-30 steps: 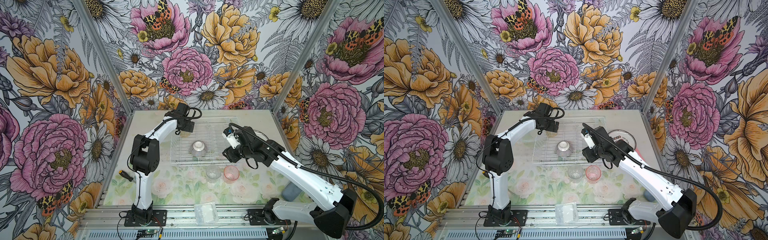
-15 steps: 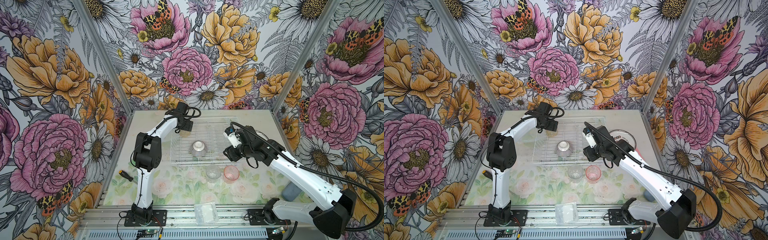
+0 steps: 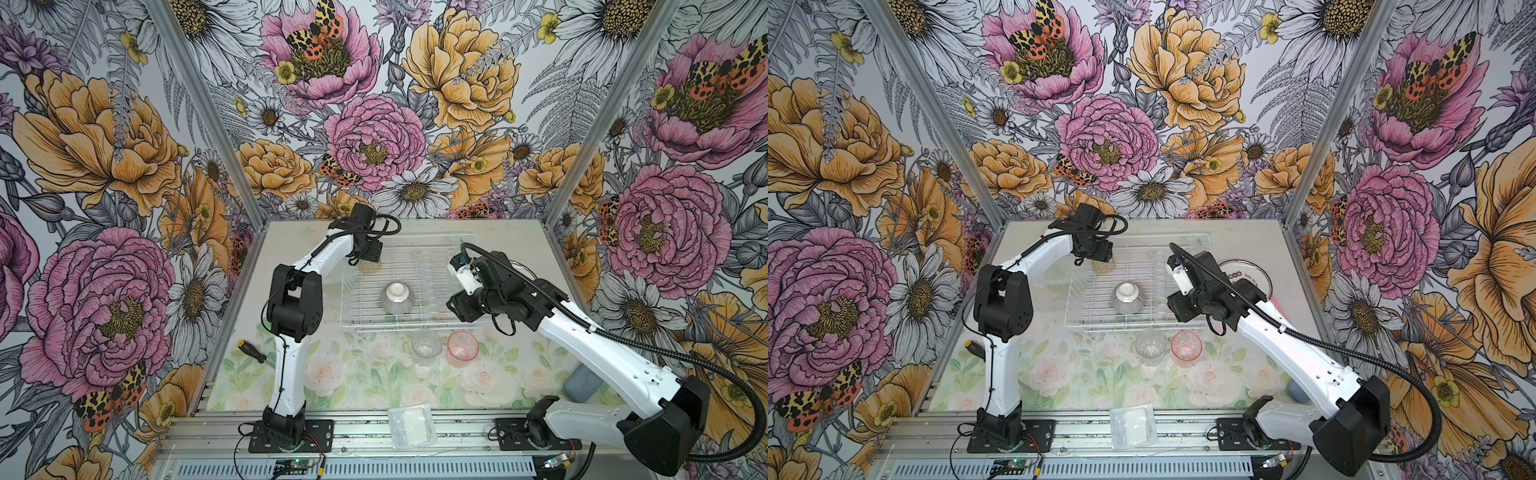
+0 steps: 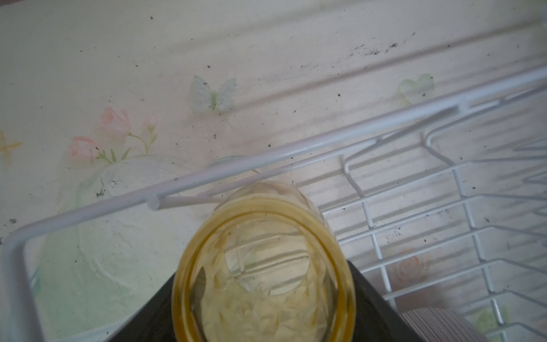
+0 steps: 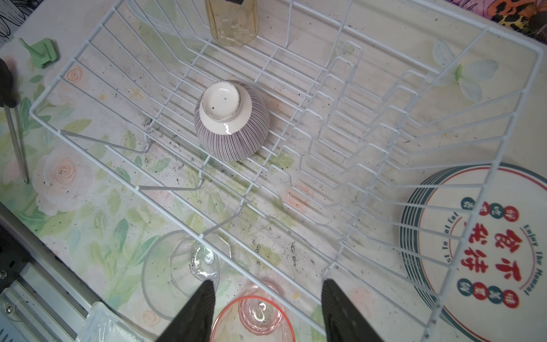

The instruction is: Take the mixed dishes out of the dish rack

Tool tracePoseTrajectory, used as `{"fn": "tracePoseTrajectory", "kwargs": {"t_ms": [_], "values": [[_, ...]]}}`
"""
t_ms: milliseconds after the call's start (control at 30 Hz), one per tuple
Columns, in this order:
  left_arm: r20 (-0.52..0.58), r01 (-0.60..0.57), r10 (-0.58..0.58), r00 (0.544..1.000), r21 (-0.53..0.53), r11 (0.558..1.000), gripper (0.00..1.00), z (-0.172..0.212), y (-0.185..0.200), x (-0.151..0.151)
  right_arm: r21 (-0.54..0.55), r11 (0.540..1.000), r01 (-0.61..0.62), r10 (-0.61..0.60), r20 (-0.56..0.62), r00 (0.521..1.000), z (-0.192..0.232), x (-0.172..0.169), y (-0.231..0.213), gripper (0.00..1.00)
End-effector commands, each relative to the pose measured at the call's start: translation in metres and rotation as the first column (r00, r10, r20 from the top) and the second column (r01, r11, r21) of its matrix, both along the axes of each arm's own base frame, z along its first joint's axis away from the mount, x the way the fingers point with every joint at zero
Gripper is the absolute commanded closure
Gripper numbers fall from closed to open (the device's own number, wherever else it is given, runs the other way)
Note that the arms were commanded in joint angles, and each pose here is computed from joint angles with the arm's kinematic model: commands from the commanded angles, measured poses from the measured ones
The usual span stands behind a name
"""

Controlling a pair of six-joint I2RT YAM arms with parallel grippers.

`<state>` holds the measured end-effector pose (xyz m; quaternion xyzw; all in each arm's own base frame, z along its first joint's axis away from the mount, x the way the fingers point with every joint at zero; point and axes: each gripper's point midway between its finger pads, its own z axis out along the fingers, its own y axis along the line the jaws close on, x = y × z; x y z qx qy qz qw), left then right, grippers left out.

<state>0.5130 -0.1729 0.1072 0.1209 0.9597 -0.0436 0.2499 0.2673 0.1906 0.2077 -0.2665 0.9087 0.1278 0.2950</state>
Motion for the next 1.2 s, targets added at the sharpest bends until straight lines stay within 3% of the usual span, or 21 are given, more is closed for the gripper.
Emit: {"fn": "tracePoseTrajectory", "kwargs": {"t_ms": [0, 267, 567, 867, 1067, 1133, 1167], "values": [[-0.025, 0.027, -0.027, 0.999, -0.036, 0.999, 0.35, -0.007, -0.002, 0.000, 0.019, 1.000, 0.001, -0.002, 0.006, 1.000, 0.000, 0.004, 0.003, 0.40], [-0.002, 0.049, -0.049, 0.999, -0.084, 0.995, 0.41, 0.014, -0.008, -0.005, 0.089, 0.996, -0.009, 0.008, 0.003, 1.000, 0.002, 0.007, 0.012, 0.40], [0.063, 0.085, -0.076, 0.995, -0.164, 0.983, 0.41, 0.059, -0.012, -0.014, 0.345, 0.938, -0.025, 0.031, -0.010, 0.999, 0.016, 0.014, 0.029, 0.40], [0.126, 0.171, -0.135, 0.983, -0.354, 0.920, 0.42, 0.107, -0.032, -0.031, 0.575, 0.815, -0.067, 0.089, -0.011, 0.996, 0.033, 0.014, 0.047, 0.40], [0.207, 0.265, -0.184, 0.961, -0.494, 0.828, 0.41, 0.151, -0.051, -0.049, 0.713, 0.692, -0.114, 0.133, 0.030, 0.991, 0.050, 0.017, 0.059, 0.40], [0.215, 0.296, -0.211, 0.954, -0.539, 0.789, 0.41, 0.158, -0.059, -0.056, 0.766, 0.632, -0.122, 0.131, 0.050, 0.990, 0.056, 0.022, 0.060, 0.41], [0.254, 0.327, -0.219, 0.942, -0.554, 0.765, 0.41, 0.178, -0.061, -0.065, 0.783, 0.609, -0.126, 0.130, 0.057, 0.990, 0.059, 0.024, 0.060, 0.41]]}}
